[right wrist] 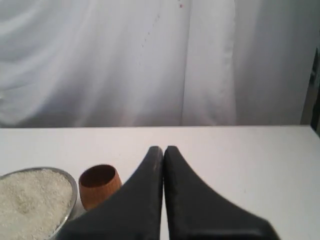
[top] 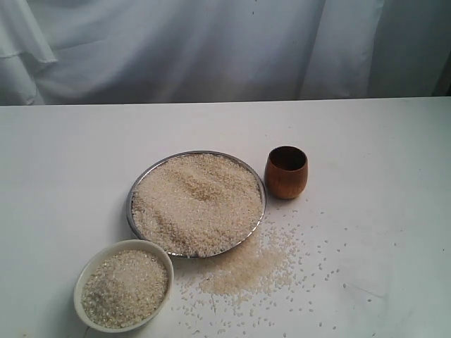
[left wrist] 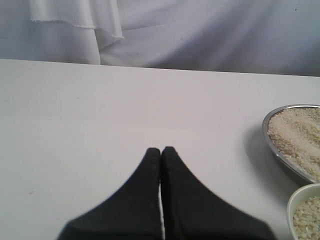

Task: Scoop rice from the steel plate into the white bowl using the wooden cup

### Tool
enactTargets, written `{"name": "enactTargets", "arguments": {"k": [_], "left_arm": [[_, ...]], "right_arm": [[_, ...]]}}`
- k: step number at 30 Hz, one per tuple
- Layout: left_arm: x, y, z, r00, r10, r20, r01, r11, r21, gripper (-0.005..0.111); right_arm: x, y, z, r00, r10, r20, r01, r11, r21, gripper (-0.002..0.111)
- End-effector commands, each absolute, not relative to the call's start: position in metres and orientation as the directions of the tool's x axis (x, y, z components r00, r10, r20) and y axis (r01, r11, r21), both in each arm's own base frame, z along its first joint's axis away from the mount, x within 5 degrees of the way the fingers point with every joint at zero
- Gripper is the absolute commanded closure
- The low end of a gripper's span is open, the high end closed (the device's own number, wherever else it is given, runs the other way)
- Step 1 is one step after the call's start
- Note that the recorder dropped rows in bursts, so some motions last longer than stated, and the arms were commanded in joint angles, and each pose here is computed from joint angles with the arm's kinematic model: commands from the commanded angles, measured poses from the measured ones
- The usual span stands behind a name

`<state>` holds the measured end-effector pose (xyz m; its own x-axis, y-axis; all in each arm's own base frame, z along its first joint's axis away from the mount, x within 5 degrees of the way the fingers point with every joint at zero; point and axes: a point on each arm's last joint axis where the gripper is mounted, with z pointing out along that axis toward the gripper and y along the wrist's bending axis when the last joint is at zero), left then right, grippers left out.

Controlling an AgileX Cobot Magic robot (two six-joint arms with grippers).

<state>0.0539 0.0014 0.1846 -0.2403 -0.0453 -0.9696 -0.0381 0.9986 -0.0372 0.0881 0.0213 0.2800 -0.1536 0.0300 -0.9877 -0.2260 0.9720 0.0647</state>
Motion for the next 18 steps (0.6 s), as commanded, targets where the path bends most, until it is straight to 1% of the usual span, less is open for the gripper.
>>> {"name": "enactTargets", "arguments": {"k": [1,6,10,15,18], "left_arm": [[0.054,0.001,0.184,-0.228,-0.047,-0.973,-0.04,0.998,-0.039,0.107],[0.054,0.001,0.184,-0.228,-0.047,-0.973,-0.04,0.998,-0.039,0.107],[0.054,0.001,0.184,-0.228,-0.047,-0.973,-0.04,0.998,-0.039,0.107],[0.054,0.001,0.184,-0.228,-0.047,-0.973,-0.04,0.998,-0.039,0.107],[0.054,0.001,0.184,-0.228,-0.047,-0.973,-0.04,0.998,-0.039,0.107]], "right_arm": [[0.083,0.015,0.255,-0.25,0.062,-0.966,-0.149,0.984,0.102,0.108],[0.074,0.011,0.226,-0.263,0.017,-0.965,-0.134,0.989,0.054,0.108],[0.068,0.009,0.208,-0.271,0.02,-0.962,-0.116,0.992,0.053,0.108],[0.065,0.009,0.192,-0.292,0.014,-0.956,-0.119,0.992,0.051,0.108],[0.064,0.011,0.186,-0.31,0.002,-0.951,-0.149,0.988,0.051,0.108]]}}
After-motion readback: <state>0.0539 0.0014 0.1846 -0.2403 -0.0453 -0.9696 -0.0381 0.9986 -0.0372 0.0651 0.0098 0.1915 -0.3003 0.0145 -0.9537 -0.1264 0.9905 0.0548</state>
